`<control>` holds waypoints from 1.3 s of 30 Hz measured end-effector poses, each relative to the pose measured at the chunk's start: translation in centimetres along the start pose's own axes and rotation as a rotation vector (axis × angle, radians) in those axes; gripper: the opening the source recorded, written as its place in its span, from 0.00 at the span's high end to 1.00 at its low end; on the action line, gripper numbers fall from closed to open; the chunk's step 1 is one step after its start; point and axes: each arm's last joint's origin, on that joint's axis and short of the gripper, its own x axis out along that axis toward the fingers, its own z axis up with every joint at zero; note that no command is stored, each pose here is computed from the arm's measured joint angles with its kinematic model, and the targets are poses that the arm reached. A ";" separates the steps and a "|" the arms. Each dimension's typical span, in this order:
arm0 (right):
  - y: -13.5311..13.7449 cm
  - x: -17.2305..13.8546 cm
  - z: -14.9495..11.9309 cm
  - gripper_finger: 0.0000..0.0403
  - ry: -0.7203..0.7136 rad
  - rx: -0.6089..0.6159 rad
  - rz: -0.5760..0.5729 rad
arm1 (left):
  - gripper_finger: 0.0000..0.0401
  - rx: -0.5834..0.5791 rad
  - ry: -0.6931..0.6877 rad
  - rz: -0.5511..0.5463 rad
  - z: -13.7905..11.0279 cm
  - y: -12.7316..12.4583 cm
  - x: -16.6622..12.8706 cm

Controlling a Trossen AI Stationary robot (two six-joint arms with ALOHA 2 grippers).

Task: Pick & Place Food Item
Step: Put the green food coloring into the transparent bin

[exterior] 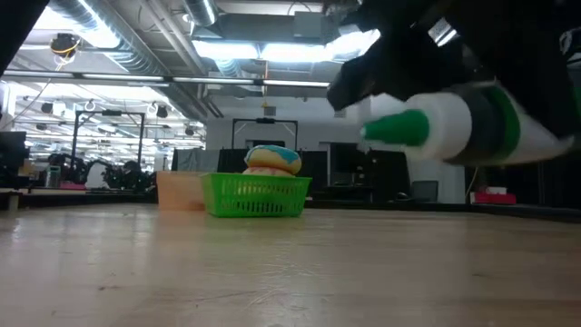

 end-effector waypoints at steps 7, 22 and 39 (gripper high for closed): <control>0.0 0.0 0.0 0.37 0.000 -0.002 0.000 | 0.74 0.066 -0.179 -0.094 2.7 -0.7 -2.5; 0.0 0.0 0.0 0.37 0.000 -0.004 0.000 | 0.74 0.242 -0.526 -0.319 6.8 -1.5 -3.6; 0.0 0.0 0.0 0.38 0.000 -0.004 0.001 | 0.75 0.384 -0.799 -0.529 7.8 -1.8 -0.6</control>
